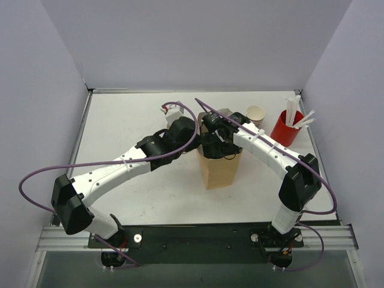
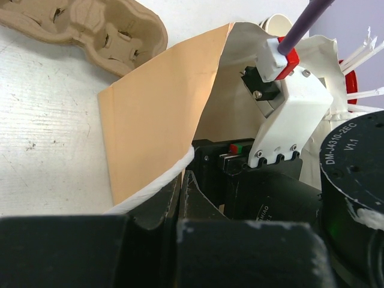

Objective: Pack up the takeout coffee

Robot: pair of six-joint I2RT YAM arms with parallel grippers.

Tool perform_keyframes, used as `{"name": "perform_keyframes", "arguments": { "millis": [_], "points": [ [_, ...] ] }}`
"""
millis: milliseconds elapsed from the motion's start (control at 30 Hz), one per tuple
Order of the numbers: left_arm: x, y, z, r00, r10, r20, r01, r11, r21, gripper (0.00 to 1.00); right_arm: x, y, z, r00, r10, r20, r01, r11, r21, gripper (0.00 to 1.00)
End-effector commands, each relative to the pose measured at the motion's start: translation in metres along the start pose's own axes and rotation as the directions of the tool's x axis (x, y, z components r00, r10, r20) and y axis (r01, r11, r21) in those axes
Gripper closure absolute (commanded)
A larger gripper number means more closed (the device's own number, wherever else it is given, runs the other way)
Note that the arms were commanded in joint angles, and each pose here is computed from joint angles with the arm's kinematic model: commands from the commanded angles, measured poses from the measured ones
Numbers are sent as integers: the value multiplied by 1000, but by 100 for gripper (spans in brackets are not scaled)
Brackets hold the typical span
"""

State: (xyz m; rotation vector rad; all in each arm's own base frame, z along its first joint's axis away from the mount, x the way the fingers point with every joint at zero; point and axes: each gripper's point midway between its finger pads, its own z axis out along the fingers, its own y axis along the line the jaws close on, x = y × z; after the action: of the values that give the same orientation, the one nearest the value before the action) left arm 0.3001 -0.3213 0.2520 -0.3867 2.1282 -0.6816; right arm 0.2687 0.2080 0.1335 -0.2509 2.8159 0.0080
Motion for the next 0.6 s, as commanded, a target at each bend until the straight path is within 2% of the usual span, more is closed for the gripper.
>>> {"name": "perform_keyframes", "arguments": {
  "millis": [0, 567],
  "points": [
    [-18, -16, -16, 999, -29, 28, 27, 997, 65, 100, 6, -15, 10, 1000, -9, -12, 10, 996, 89, 57],
    [-19, -16, -19, 999, -27, 26, 25, 997, 68, 100, 10, -16, 24, 1000, -7, -18, 8, 995, 98, 58]
  ]
}}
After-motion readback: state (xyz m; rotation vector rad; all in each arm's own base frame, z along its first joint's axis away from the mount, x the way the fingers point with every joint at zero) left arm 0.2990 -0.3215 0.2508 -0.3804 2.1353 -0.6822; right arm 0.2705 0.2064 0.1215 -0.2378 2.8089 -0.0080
